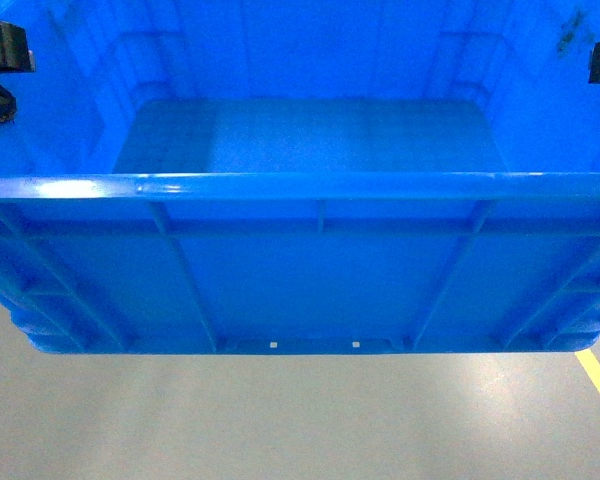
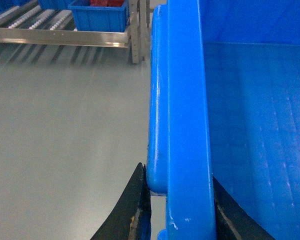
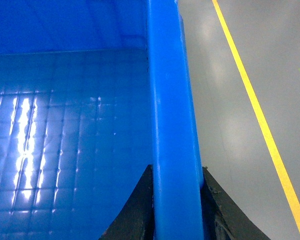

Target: Place box next to blue box on left shelf

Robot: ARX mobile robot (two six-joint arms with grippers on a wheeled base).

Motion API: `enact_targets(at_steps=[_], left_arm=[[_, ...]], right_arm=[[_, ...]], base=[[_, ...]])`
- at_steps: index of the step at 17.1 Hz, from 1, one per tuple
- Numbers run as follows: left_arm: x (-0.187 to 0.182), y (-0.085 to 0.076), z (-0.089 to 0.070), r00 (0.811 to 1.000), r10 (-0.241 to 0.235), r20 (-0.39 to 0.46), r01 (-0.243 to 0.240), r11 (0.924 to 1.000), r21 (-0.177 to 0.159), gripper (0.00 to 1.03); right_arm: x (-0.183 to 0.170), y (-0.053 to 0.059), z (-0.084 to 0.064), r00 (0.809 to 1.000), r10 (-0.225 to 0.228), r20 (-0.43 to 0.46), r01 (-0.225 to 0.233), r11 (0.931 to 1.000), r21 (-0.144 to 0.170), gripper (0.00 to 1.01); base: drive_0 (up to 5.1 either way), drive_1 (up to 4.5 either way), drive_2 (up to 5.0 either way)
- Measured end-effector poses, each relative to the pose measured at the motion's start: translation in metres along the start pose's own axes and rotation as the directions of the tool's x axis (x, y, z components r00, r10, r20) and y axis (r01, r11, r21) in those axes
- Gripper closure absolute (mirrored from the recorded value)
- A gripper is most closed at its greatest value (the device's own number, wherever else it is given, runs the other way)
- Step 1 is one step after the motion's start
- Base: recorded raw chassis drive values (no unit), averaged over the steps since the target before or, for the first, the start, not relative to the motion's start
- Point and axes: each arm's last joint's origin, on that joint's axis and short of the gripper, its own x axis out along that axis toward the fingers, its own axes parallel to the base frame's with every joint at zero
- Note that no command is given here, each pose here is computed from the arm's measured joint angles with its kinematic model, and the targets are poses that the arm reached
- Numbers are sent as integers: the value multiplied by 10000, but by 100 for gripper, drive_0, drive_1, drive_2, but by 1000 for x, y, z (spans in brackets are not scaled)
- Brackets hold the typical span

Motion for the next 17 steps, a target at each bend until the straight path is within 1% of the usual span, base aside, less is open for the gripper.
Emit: enact_targets(at_steps=[17], left_arm=[[0, 0, 0, 10000, 8, -11, -8, 10000, -14, 84]], right_arm=[[0, 0, 0, 10000, 3, -34, -3, 10000, -3, 83]], base=[[1, 419, -417]])
